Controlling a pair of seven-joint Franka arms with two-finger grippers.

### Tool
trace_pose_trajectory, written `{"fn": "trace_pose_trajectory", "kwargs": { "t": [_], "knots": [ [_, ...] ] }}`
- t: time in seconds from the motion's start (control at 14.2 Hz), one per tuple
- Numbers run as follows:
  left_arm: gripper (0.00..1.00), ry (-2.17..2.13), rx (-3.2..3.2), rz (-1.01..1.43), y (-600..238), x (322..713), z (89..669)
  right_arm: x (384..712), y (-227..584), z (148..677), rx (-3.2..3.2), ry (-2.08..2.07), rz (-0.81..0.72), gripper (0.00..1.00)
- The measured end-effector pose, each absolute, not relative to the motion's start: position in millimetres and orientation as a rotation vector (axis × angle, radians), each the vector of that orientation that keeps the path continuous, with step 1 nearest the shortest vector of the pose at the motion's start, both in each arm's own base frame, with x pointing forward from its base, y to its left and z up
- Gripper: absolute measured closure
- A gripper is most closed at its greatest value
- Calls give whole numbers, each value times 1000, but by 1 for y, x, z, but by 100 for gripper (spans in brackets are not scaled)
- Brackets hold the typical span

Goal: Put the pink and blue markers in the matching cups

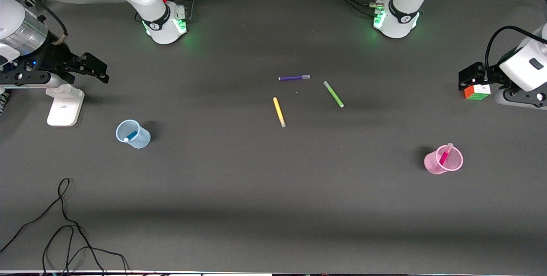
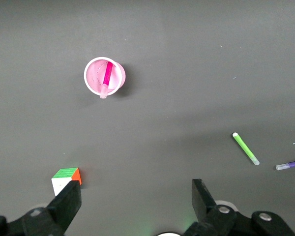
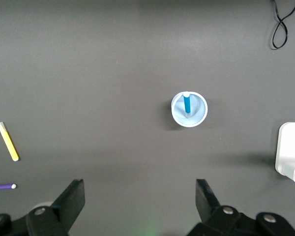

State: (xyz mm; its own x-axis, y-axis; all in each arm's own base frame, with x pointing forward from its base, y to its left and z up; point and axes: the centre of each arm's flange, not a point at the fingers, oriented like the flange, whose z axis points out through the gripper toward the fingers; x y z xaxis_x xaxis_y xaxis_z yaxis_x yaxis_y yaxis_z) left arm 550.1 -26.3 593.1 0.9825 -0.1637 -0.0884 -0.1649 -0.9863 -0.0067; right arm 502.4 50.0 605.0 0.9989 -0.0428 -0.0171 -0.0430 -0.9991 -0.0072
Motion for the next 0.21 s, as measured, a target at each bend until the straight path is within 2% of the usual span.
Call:
{"fn": "trace_pose_trajectory", "kwargs": {
  "t": [0.21],
  "knots": [
    [0, 258, -3115, 142, -26, 550, 593, 502, 48, 604, -3133, 73, 36, 0]
  ]
}}
